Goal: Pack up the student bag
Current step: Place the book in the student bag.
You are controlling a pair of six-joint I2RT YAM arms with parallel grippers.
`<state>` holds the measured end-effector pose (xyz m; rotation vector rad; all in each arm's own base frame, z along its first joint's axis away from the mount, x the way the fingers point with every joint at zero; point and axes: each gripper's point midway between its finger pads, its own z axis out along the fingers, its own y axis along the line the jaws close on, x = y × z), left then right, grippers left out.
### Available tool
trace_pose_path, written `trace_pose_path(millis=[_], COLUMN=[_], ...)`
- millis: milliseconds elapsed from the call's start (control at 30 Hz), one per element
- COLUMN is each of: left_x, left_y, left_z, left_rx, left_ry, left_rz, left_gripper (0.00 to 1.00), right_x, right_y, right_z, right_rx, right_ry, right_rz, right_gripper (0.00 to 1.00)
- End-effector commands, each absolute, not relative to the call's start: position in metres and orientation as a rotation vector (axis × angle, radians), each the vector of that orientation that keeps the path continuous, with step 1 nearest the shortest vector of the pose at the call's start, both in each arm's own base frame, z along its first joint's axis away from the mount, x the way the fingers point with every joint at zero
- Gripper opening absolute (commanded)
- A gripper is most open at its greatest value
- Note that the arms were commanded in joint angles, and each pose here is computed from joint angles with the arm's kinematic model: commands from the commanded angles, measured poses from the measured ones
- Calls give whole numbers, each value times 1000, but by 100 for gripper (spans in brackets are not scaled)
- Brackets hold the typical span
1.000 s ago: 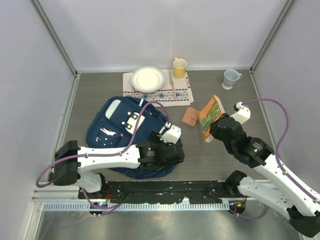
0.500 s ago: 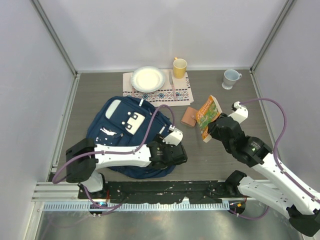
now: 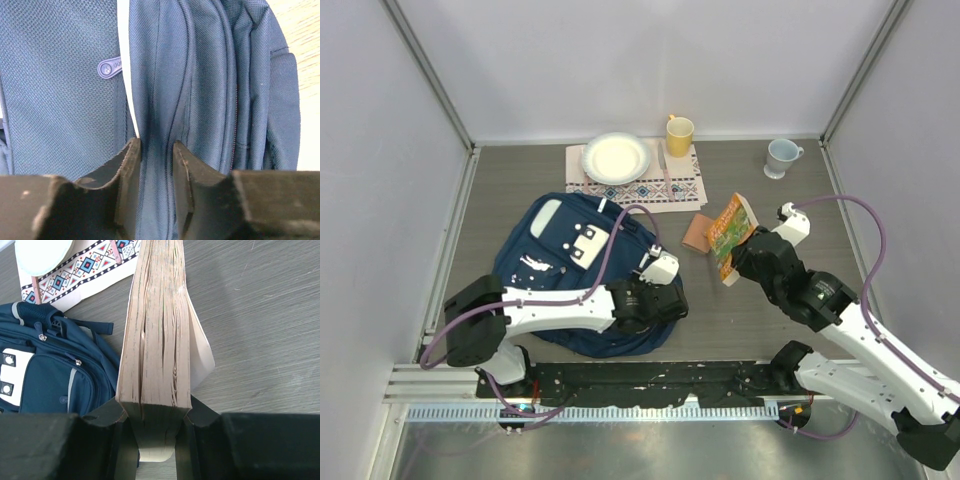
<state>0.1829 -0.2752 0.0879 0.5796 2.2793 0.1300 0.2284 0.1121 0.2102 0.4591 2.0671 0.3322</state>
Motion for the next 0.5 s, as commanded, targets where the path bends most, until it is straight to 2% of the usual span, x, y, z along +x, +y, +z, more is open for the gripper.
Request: trace_pose_path(millis=[0, 67, 100, 133, 367, 467], left_x=[186, 187, 187, 188, 197, 202], left_y=[-271, -271, -270, -269, -253, -243], left_z=[94, 96, 99, 104, 173, 214], left_rx=[543, 540, 536, 527, 432, 370], left_ry=[2267, 2262, 2258, 2253, 2140, 2076], left_rz=[115, 116, 112, 112, 65, -5], left_gripper=[26, 18, 4, 0, 0, 0], right_x=[244, 244, 244, 243, 232, 221], right_y=[122, 123, 123, 124, 133, 148], right_z=[238, 238, 238, 238, 238, 244], right_rx=[507, 504, 497, 491, 418, 368], right_ry=[1956, 1955, 1959, 1961, 1989, 1996], right_rz=[423, 430, 428, 433, 519, 647], right_gripper=[1, 1, 1, 1, 1, 1])
